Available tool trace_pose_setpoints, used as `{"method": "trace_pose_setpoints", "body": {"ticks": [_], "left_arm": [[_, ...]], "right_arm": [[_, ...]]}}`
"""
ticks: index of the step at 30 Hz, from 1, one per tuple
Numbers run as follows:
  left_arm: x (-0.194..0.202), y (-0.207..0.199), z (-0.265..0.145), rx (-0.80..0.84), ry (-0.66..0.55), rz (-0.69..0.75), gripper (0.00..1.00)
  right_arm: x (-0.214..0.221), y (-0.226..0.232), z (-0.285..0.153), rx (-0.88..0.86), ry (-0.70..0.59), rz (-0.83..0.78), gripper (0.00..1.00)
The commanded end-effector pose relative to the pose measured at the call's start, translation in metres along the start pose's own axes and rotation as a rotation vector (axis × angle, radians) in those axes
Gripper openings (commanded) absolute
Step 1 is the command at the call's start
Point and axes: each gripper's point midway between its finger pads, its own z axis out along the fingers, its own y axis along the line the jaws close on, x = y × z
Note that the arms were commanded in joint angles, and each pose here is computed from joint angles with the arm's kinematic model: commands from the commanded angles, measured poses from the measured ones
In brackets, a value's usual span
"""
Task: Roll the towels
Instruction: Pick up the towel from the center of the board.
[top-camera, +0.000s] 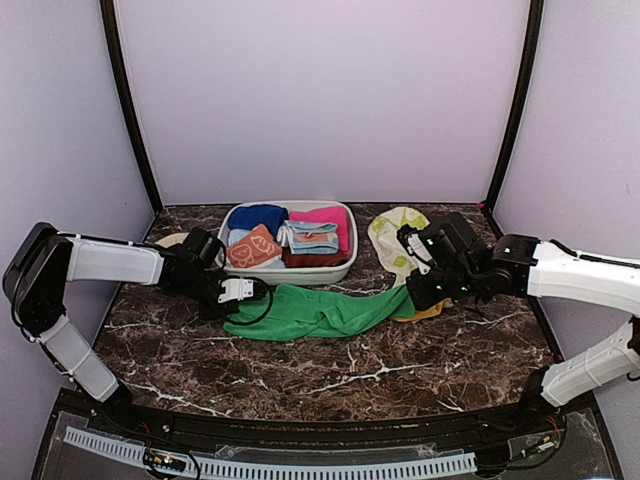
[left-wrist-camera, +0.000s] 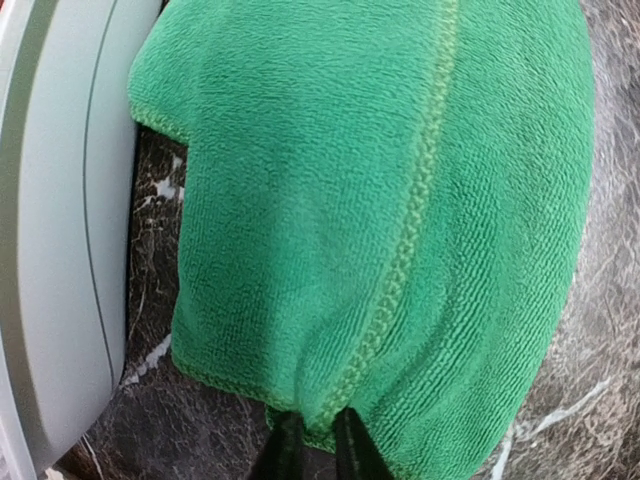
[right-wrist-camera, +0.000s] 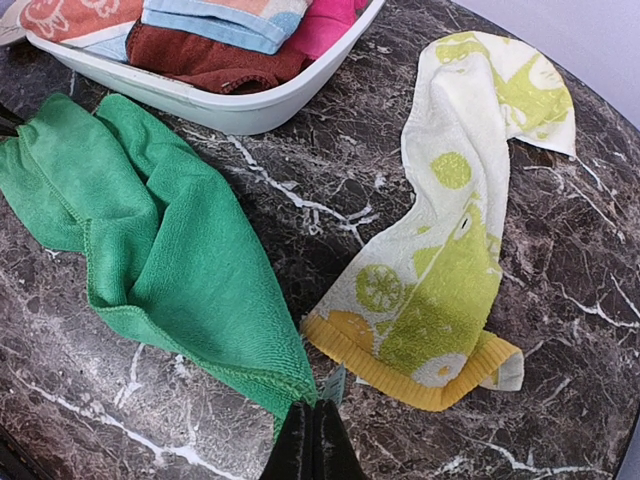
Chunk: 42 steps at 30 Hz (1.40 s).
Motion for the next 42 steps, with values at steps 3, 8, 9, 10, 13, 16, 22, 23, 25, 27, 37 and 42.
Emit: {"method": "trace_pose_setpoints", "body": {"ticks": [3,8,9,10,13,16,22,23,25,27,37,42], "left_arm": [[-0.009,0.001,-0.002,0.014,-0.031,-0.023,0.01],[-0.013,-0.002,-0.007,0.049,-0.036,-0.040,0.01],[-0.013,-0.002,-0.008,0.054,-0.035,-0.041,0.02],[-0.013,-0.003,-0.008,0.057,-0.033,-0.044,0.03],[-0.014,-0.002,-0.010,0.059,-0.035,-0.053,0.05],[-0.016,-0.004,-0.008,0.069,-0.042,-0.062,0.12],[-0.011,-0.003,0.002,0.067,-0.026,-0.073,0.14],[-0.011,-0.002,0.003,0.063,-0.025,-0.075,0.15],[-0.011,0.000,0.005,0.056,-0.027,-0.078,0.15],[-0.012,0.001,0.005,0.050,-0.031,-0.077,0.15],[-0.024,0.006,-0.001,0.051,-0.075,-0.101,0.15],[-0.022,0.009,0.003,0.036,-0.067,-0.104,0.16]], "right_arm": [[-0.008,0.000,-0.002,-0.013,-0.037,0.032,0.00],[-0.008,0.000,-0.003,-0.013,-0.036,0.030,0.00],[-0.008,0.000,-0.003,-0.013,-0.036,0.030,0.00],[-0.007,0.001,-0.003,-0.014,-0.036,0.030,0.00],[-0.006,0.001,-0.002,-0.018,-0.034,0.032,0.00],[-0.005,0.002,0.000,-0.021,-0.032,0.035,0.00],[-0.004,0.002,-0.001,-0.023,-0.032,0.039,0.00],[-0.005,0.002,-0.001,-0.023,-0.033,0.040,0.00],[-0.004,0.002,-0.001,-0.023,-0.032,0.041,0.00],[-0.003,0.002,-0.001,-0.024,-0.033,0.045,0.00],[0.001,0.004,0.003,-0.034,-0.023,0.050,0.00],[0.001,0.005,0.003,-0.038,-0.023,0.051,0.00]]}}
